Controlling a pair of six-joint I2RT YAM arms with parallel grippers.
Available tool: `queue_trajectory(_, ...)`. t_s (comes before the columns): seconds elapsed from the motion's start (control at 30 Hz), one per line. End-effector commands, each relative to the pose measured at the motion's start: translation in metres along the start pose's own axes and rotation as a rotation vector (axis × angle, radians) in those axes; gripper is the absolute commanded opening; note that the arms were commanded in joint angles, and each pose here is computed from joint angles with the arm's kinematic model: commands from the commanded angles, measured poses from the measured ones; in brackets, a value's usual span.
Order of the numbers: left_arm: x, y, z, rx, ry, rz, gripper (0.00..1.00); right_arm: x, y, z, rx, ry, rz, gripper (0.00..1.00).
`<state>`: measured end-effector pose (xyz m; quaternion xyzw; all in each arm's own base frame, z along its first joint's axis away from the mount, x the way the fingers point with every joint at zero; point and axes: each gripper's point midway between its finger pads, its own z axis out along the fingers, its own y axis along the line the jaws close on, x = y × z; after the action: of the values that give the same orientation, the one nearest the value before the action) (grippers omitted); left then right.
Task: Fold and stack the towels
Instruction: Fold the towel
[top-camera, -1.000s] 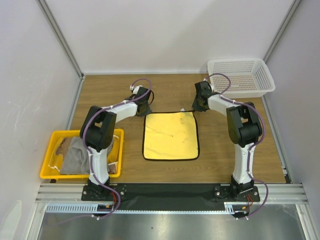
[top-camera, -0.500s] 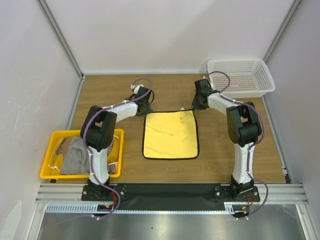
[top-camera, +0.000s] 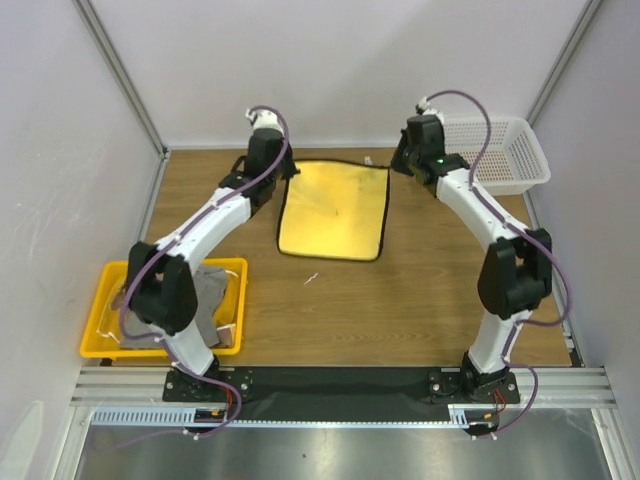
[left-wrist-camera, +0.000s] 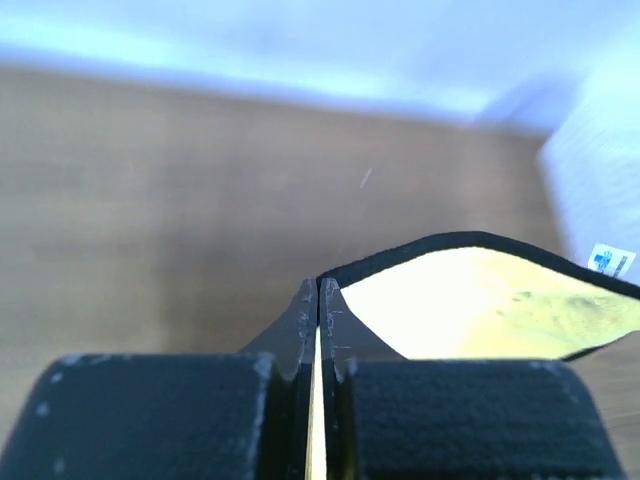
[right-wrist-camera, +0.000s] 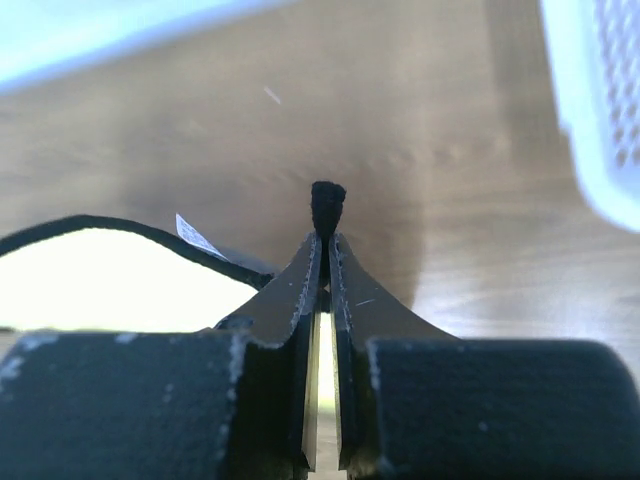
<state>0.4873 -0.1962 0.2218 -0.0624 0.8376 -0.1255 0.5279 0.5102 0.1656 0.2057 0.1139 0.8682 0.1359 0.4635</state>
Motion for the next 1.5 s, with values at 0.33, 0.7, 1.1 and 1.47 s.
queue_trajectory(0.33, -0.113, -0.026, -0.113, 0.187, -0.423, 0.104, 0.0, -0.111, 0.035, -0.144, -0.192, -0.365, -0.068, 0.0)
queue_trajectory(0.7, 0.04, -0.017, -0.135, 0.214, -0.2, 0.111, 0.0, 0.034, -0.029, -0.144, -0.144, -0.101, -0.041, 0.0)
queue_trajectory(1.1, 0.161, 0.005, -0.192, 0.227, 0.035, -0.016, 0.0, 0.138, -0.09, -0.191, -0.05, 0.061, 0.011, 0.0)
queue_trajectory(1.47, 0.217, 0.035, -0.156, -0.031, 0.202, 0.023, 0.0, 0.182, -0.096, -0.135, 0.01, 0.265, -0.005, 0.0)
